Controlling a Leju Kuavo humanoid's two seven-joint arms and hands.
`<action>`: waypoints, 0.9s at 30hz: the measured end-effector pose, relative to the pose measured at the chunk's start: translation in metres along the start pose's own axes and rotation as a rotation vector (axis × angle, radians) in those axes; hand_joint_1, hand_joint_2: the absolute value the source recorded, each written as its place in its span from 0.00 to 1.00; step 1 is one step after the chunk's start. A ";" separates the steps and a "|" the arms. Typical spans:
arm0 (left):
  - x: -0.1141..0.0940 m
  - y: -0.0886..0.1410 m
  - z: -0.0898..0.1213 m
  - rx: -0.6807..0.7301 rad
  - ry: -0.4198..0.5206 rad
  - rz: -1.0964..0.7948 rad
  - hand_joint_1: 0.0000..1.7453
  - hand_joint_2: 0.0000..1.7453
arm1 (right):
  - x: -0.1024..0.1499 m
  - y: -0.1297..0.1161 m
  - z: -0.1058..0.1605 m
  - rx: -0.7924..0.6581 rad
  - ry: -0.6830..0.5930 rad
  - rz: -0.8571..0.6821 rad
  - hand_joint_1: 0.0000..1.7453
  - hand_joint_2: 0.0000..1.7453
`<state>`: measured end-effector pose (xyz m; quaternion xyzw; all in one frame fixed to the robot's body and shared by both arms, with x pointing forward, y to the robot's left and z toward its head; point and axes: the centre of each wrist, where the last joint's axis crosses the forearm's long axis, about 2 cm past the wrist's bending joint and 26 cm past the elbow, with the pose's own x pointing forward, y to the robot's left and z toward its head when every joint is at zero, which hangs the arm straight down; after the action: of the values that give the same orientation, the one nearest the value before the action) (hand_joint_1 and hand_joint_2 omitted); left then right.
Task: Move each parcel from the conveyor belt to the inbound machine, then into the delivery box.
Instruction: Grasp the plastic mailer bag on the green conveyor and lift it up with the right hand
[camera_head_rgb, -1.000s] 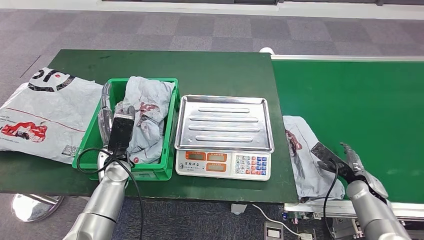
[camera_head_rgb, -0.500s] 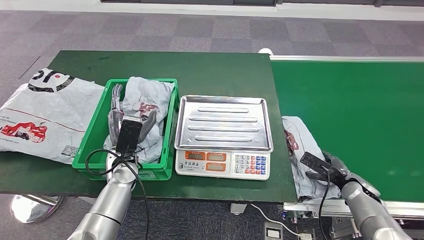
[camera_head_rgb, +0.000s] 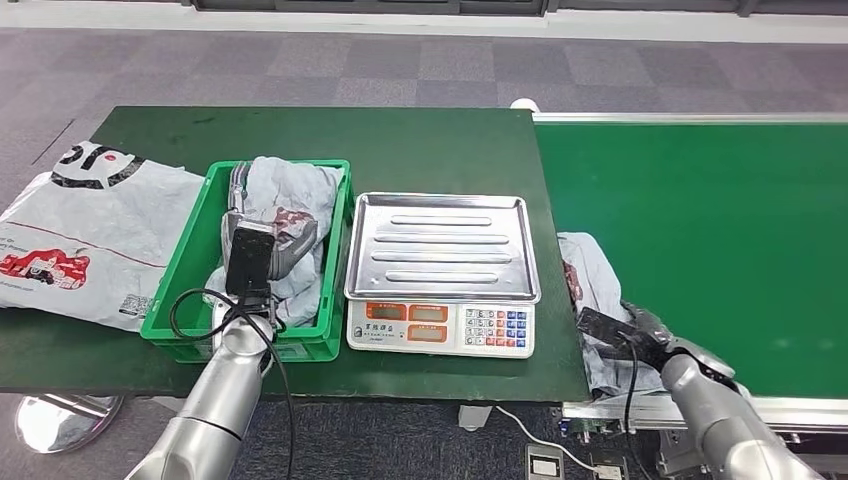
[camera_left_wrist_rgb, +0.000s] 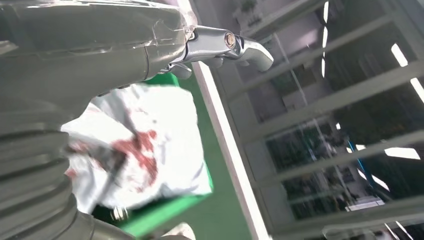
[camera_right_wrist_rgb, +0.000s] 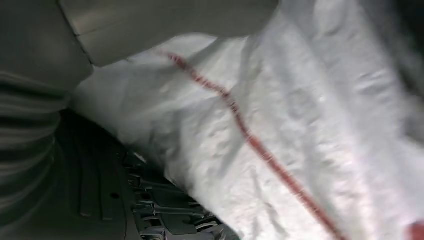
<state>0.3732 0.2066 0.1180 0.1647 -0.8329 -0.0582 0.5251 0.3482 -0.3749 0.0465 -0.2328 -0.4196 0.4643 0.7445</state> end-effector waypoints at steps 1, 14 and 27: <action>0.001 0.000 -0.001 -0.010 0.005 0.034 0.00 1.00 | 0.004 0.001 -0.001 0.003 -0.006 0.005 1.00 1.00; 0.005 0.000 -0.004 -0.048 -0.002 0.276 0.00 1.00 | 0.015 0.009 0.001 -0.096 -0.074 -0.044 1.00 1.00; 0.000 0.007 -0.001 -0.066 -0.001 0.469 0.00 1.00 | 0.016 0.017 0.019 -0.351 -0.238 -0.197 1.00 1.00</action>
<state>0.3726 0.2134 0.1205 -0.0506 -0.8464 0.0382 0.5288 0.3271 -0.3535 0.0512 -0.2601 -0.5993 0.3334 0.6798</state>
